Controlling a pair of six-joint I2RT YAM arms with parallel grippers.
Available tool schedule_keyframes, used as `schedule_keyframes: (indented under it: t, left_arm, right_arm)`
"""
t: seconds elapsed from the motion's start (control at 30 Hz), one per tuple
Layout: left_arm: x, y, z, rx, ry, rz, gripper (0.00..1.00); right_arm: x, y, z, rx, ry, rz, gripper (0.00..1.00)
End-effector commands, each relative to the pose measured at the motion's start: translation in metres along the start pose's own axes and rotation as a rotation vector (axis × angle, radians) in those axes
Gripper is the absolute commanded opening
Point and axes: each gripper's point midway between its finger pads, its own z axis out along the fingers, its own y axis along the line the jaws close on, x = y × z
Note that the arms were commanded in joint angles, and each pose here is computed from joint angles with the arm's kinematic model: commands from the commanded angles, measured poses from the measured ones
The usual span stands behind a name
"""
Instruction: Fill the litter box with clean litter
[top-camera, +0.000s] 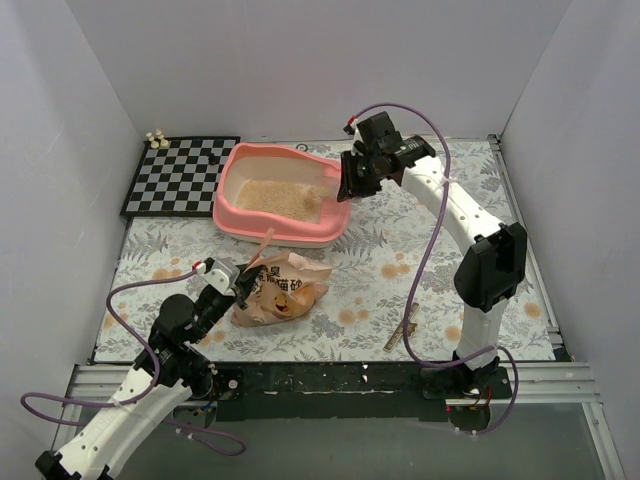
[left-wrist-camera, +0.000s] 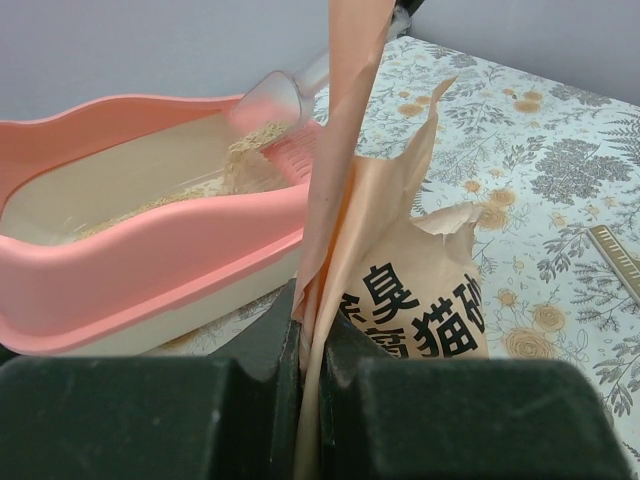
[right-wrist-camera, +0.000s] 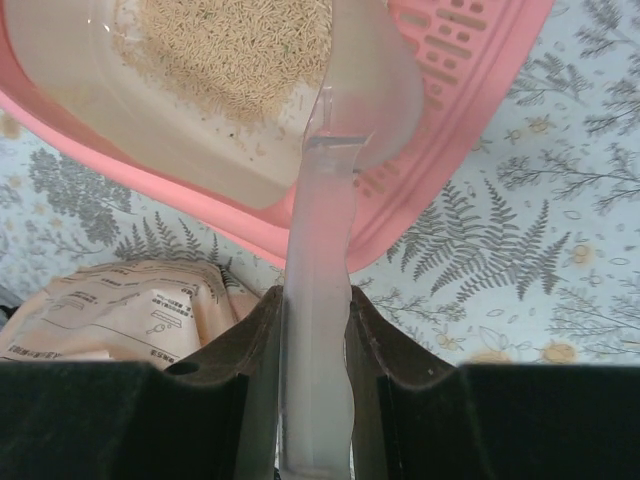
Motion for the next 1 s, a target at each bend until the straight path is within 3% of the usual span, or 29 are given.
schedule_keyframes:
  t: [0.0, 0.23, 0.4, 0.53, 0.73, 0.97]
  left_arm:
    - [-0.06, 0.02, 0.0, -0.094, -0.182, 0.003, 0.0]
    - [-0.061, 0.019, -0.001, -0.088, -0.184, 0.0, 0.0]
    - [-0.061, 0.016, -0.001, -0.075, -0.185, -0.004, 0.0]
    - [-0.06, 0.011, -0.001, -0.045, -0.183, -0.003, 0.0]
    - [-0.057, -0.002, 0.001, 0.03, -0.172, 0.0, 0.0]
    - [-0.067, -0.044, -0.015, 0.266, -0.24, 0.045, 0.0]
  right_arm:
    - [-0.01, 0.012, -0.028, 0.109, 0.015, -0.17, 0.01]
    - [-0.006, 0.029, -0.044, 0.214, 0.038, -0.284, 0.01]
    - [0.005, 0.032, -0.073, 0.285, -0.017, -0.32, 0.01]
    - [0.021, 0.061, -0.116, 0.116, -0.099, -0.344, 0.01]
    - [0.067, 0.081, -0.165, -0.082, -0.048, -0.369, 0.01]
    - [0.117, 0.088, -0.196, -0.236, 0.017, -0.376, 0.01]
